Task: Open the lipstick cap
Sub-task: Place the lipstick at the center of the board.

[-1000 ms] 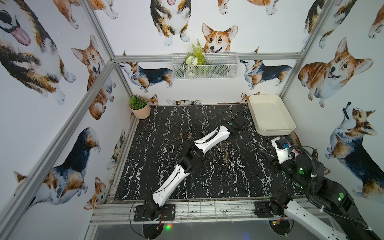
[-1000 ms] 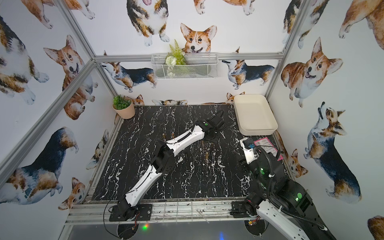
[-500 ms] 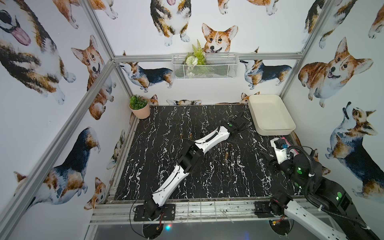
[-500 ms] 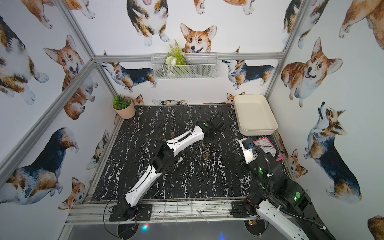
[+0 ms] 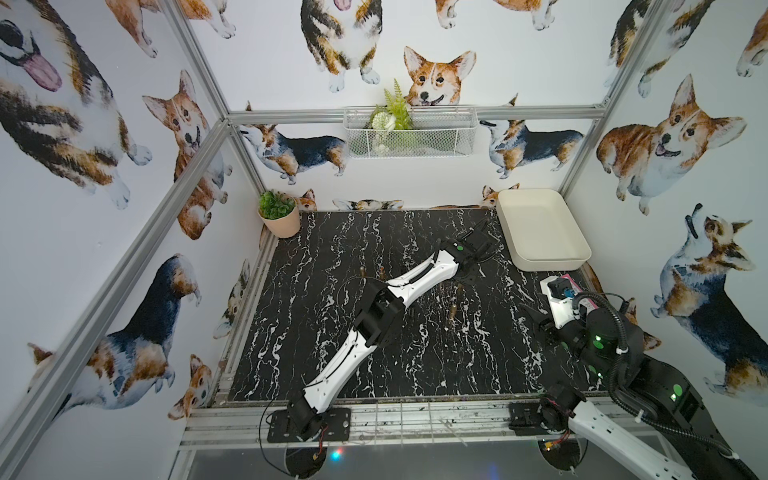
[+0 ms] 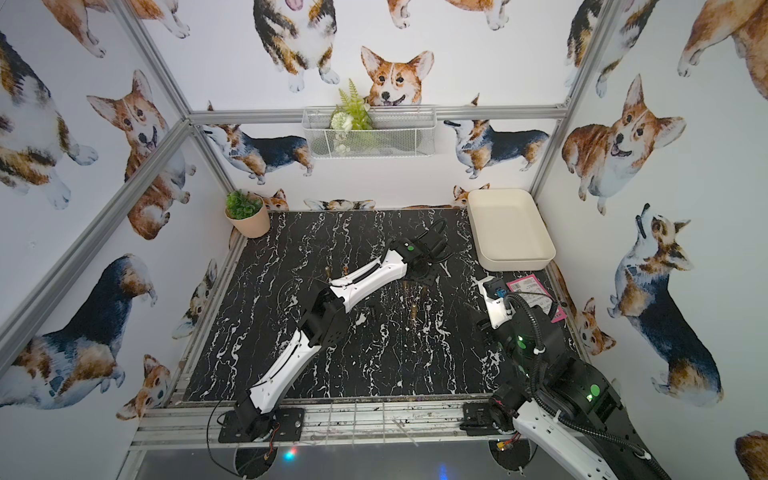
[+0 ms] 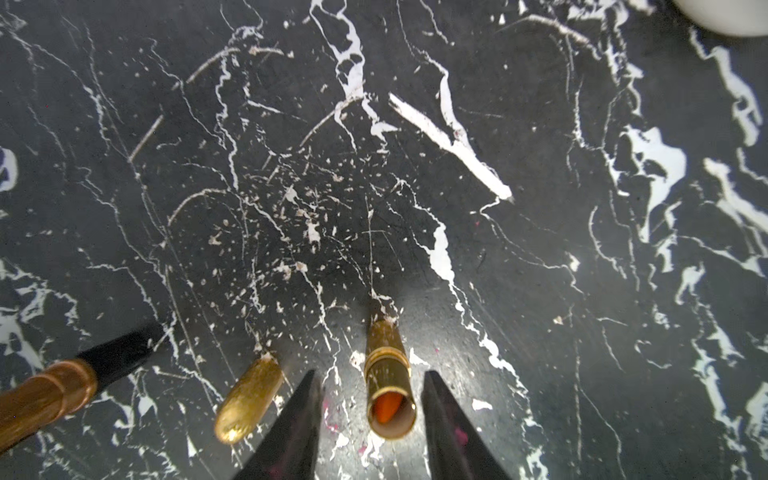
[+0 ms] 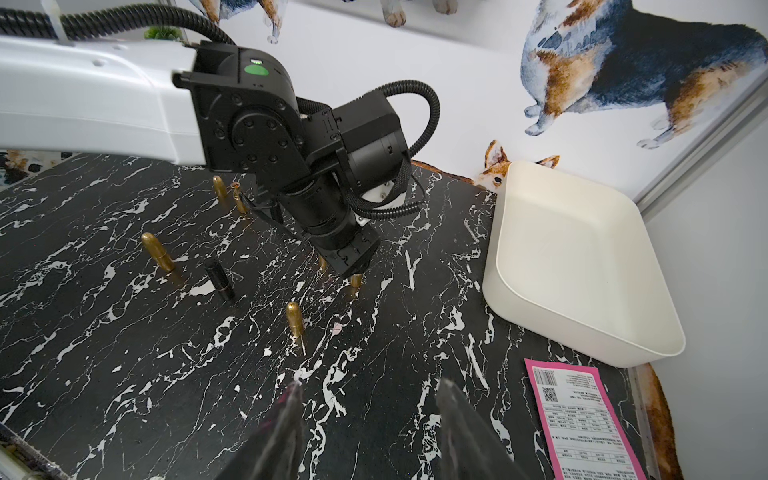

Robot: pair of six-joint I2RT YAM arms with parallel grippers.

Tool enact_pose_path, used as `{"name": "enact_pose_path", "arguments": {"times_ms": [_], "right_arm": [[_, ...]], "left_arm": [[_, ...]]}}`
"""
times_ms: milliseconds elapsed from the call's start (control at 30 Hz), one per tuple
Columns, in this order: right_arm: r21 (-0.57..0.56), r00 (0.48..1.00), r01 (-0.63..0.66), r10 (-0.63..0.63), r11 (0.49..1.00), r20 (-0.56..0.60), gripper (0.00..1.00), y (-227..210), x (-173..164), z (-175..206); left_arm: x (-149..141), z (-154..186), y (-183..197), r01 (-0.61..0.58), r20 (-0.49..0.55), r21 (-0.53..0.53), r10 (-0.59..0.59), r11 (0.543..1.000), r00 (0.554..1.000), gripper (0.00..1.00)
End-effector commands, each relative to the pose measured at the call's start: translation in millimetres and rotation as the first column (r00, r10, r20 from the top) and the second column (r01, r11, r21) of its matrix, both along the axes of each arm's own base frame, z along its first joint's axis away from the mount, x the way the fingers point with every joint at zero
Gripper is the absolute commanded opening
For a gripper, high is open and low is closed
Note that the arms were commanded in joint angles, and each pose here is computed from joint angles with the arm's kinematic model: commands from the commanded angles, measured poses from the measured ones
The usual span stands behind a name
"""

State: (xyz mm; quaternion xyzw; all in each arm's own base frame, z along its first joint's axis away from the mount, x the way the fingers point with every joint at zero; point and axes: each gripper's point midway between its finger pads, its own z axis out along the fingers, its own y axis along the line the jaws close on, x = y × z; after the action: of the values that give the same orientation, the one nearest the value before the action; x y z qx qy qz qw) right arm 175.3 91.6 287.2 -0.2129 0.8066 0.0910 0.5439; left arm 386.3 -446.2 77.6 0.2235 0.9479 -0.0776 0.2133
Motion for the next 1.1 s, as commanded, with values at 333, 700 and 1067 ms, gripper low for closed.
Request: {"name": "enact_pose_path", "arguments": {"times_ms": [333,700,1067], "right_arm": [[0.024,0.999,0.019,-0.020,1.000,0.045,0.56,-1,5,6],[0.031,0.999,-0.029,0.030,0.999,-0.017,0.56,24,18,7],[0.042,1.000,-0.024,0.025,0.999,-0.008,0.58,22,17,5]], "left_arm": [[-28,108,33,0.000,-0.011,-0.080,-0.001,0.997,1.000,0.63],[-116,106,68,0.074,-0.224,-0.018,-0.076,0.997,0.972,0.66],[-139,59,56,0.108,-0.265,0.035,-0.095,0.994,0.960,0.62]]}}
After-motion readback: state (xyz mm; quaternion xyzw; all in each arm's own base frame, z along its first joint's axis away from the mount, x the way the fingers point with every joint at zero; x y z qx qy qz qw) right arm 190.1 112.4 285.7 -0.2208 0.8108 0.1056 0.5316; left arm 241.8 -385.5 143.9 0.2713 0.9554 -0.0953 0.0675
